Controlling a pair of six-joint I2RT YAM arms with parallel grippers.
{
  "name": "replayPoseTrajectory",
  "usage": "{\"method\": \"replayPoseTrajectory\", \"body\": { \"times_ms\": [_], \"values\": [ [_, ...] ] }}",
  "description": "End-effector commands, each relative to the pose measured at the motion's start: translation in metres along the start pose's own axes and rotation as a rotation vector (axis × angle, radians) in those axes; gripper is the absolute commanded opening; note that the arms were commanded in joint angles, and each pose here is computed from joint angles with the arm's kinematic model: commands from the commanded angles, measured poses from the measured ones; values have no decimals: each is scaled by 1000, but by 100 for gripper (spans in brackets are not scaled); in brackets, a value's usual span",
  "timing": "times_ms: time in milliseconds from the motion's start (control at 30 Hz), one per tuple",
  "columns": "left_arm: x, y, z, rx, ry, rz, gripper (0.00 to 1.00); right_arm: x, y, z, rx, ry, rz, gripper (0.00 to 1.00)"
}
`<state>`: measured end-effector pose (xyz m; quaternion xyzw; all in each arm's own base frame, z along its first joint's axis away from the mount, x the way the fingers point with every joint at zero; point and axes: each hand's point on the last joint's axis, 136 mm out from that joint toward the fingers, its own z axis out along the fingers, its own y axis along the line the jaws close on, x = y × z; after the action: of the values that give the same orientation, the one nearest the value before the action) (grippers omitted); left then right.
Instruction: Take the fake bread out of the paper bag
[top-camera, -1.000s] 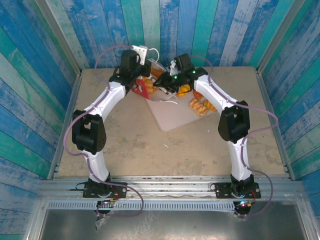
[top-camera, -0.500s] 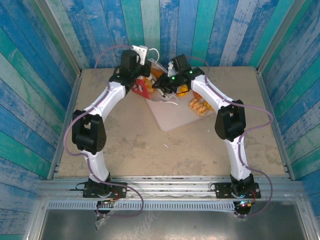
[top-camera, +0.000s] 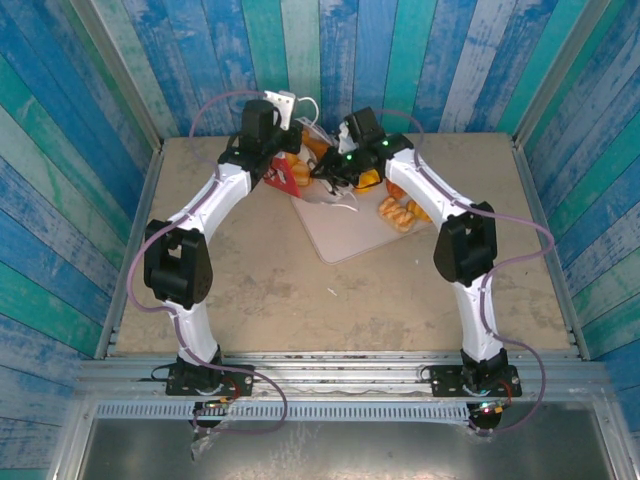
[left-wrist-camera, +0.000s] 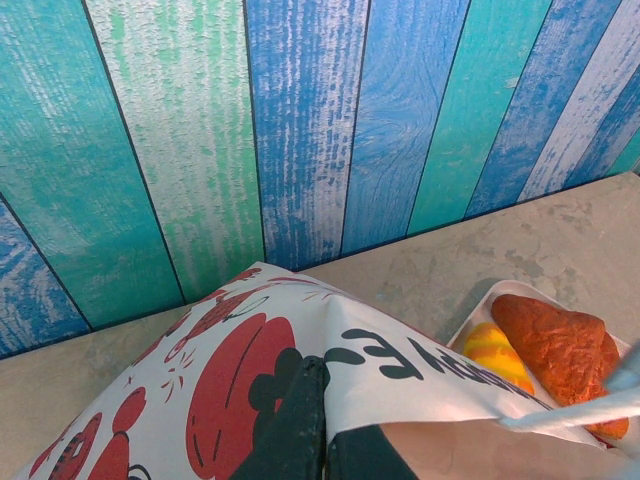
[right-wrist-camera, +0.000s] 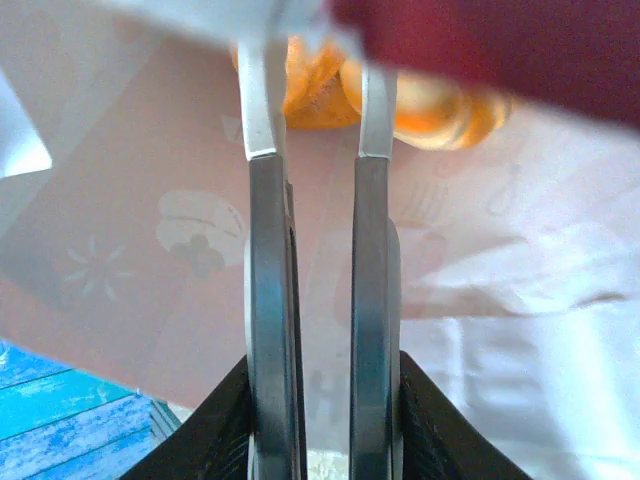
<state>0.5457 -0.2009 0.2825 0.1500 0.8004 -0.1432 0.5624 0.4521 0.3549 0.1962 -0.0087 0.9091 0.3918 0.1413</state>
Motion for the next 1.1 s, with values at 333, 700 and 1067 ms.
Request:
{"method": "replayPoseTrajectory", "body": {
  "times_ms": [333,700,1067],
  "values": [
    [13,1,16,-7,36,-31,0,14,22,-55,20,-45,-92,25],
    [13,3,17,-15,36,-38,0,39,2,-85,155,-31,-134,22],
    [17,4,19,-22,51,-47,0,60,3,-103,150,1,-175,19]
  ]
}}
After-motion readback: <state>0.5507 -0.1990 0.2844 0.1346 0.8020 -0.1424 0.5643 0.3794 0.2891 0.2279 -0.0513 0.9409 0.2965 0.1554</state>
